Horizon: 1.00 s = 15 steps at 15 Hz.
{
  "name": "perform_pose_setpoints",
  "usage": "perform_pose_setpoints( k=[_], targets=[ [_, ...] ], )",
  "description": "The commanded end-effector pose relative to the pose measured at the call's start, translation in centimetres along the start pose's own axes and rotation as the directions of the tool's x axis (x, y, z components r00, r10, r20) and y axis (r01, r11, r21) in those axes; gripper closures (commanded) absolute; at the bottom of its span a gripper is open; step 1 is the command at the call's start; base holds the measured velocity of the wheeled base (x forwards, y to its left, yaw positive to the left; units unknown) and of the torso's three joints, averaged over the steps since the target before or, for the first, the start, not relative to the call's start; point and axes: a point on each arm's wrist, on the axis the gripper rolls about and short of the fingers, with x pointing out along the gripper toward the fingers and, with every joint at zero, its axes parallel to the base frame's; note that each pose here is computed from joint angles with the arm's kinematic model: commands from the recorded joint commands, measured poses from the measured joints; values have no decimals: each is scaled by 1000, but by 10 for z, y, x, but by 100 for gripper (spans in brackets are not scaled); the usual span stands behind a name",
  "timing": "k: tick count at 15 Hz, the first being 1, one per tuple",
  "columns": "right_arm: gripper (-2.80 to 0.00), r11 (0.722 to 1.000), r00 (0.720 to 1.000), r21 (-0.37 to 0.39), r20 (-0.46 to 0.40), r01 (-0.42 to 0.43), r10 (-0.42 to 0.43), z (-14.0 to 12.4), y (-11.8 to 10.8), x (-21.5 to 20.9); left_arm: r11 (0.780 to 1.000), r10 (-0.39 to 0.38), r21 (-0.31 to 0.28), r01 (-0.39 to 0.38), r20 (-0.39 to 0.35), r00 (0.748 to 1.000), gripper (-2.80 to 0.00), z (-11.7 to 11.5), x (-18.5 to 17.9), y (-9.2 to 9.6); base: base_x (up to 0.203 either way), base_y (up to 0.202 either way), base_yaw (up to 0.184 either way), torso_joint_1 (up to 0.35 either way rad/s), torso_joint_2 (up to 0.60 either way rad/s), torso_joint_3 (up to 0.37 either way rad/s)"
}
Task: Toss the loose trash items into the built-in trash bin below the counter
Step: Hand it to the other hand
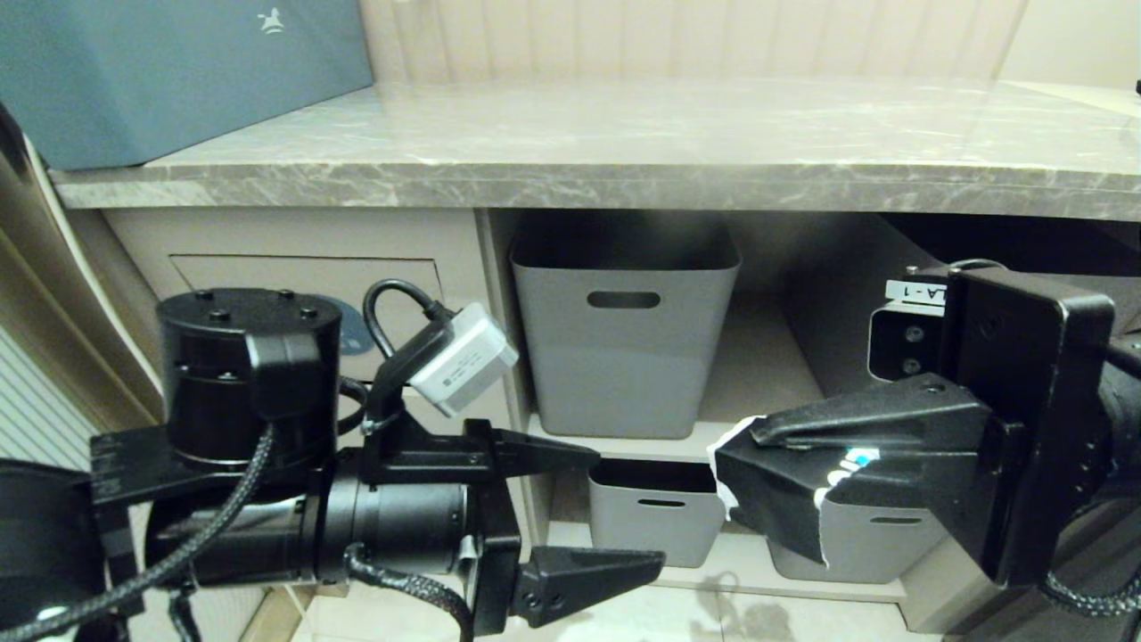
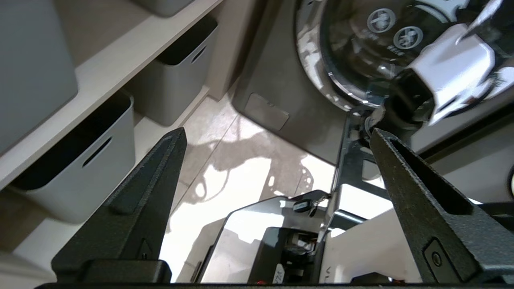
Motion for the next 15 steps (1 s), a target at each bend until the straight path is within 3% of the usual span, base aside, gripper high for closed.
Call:
perform_pose_setpoints(
  k=[1,7,10,15],
  targets=[
    [0,1000,999,-23,-43,-22,21,-1,-4,1,1000,-12,18,12,29,1000,-280,6,-7,-5,0,0,0,0,0,0],
    [0,997,998,-60,-36,-49,47,30,-9,28,998,-39,45,36,72,997,-280,23,-4,-10,0,0,0,0,0,0],
    [0,995,997,-81,-34,-67,64,35,-5,33,994,-104,45,100,98,990,-280,36,1,-24,0,0,0,0,0,0],
    [0,993,996,-90,-40,-77,74,36,0,33,992,-122,50,117,102,987,-280,38,1,-25,0,0,0,0,0,0]
  ],
)
